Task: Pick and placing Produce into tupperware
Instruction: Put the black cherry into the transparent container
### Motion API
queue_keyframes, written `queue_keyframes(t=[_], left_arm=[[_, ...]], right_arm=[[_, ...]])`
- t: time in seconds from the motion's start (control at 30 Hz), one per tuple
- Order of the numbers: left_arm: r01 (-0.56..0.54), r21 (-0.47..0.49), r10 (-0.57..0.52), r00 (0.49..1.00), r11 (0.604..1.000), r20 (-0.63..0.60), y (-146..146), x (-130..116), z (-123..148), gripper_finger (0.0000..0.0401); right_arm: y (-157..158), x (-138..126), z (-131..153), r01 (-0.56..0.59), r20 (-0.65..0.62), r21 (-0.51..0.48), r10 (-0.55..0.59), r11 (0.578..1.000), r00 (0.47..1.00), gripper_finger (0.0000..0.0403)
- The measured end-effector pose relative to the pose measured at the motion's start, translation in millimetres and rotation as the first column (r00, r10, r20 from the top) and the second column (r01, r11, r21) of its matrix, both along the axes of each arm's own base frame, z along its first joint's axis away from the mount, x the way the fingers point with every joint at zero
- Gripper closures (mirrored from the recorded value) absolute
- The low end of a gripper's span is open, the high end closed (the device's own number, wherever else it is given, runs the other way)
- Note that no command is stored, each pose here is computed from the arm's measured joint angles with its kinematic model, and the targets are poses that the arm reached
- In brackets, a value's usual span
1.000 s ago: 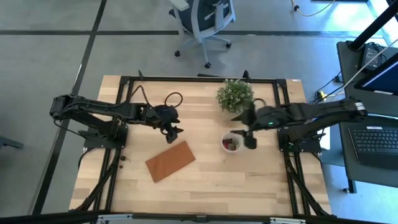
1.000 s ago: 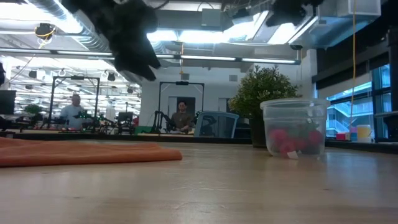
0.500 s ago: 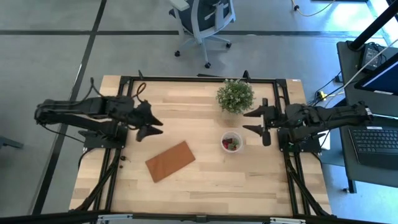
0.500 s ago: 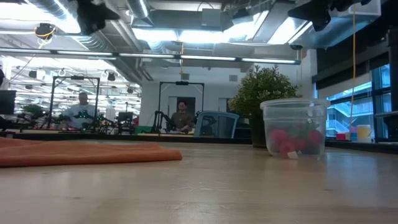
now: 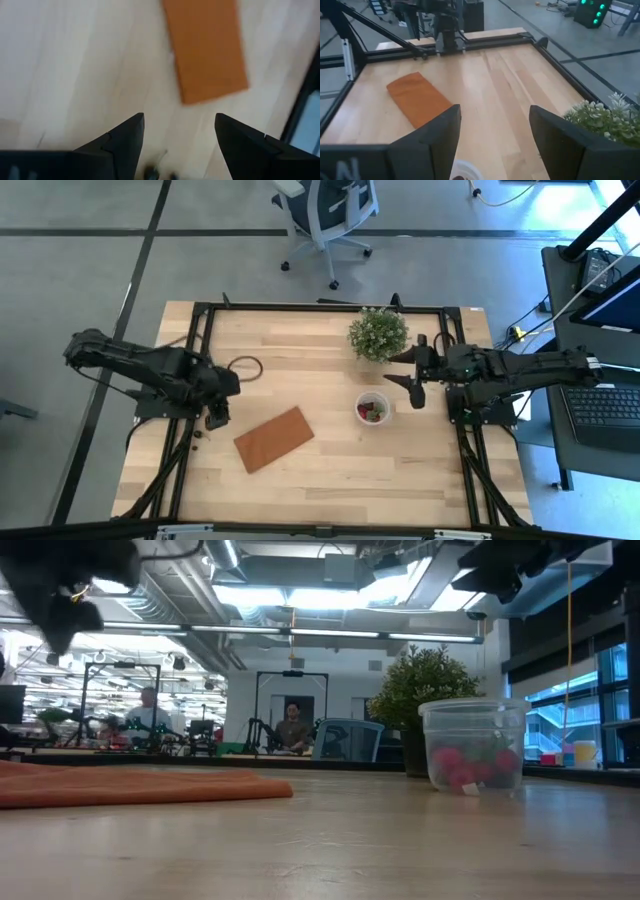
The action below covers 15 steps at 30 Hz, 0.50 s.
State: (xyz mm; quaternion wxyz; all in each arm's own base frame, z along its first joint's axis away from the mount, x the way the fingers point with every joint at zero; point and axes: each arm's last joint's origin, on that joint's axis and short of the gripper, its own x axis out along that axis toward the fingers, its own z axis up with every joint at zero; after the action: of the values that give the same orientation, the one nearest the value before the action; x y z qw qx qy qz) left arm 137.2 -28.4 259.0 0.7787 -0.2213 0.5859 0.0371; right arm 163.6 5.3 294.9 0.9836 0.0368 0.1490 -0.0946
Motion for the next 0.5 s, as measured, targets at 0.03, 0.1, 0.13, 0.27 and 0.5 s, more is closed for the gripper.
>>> queue_keyframes(t=[0.03,0.1,0.13,0.27,0.5], left_arm=[[0.016,0.007,-0.016,0.999,1.000,-0.040,-2,1,-3,0.0168],[0.048,0.013,-0.046,0.994,0.999,-0.103,-8,5,-9,0.0168],[0.066,0.020,-0.062,0.989,0.998,-0.137,-11,7,-13,0.0168],[0.152,0.054,-0.132,0.952,0.987,-0.275,-21,13,-27,0.0168],[0.293,0.043,-0.238,0.846,0.955,-0.478,-36,25,-53,0.0168]], right_arm=[[0,1,-1,0.003,-0.007,0.000,-0.003,1.000,1.000,0.0166],[-1,4,-3,0.009,-0.021,-0.001,-0.009,1.000,1.000,0.0166],[-1,6,-4,0.011,-0.026,-0.001,-0.011,1.000,1.000,0.0166],[-2,12,-8,0.019,-0.051,-0.002,-0.019,1.000,0.999,0.0166],[-2,23,-15,0.021,-0.082,-0.002,-0.021,1.000,0.996,0.0166]])
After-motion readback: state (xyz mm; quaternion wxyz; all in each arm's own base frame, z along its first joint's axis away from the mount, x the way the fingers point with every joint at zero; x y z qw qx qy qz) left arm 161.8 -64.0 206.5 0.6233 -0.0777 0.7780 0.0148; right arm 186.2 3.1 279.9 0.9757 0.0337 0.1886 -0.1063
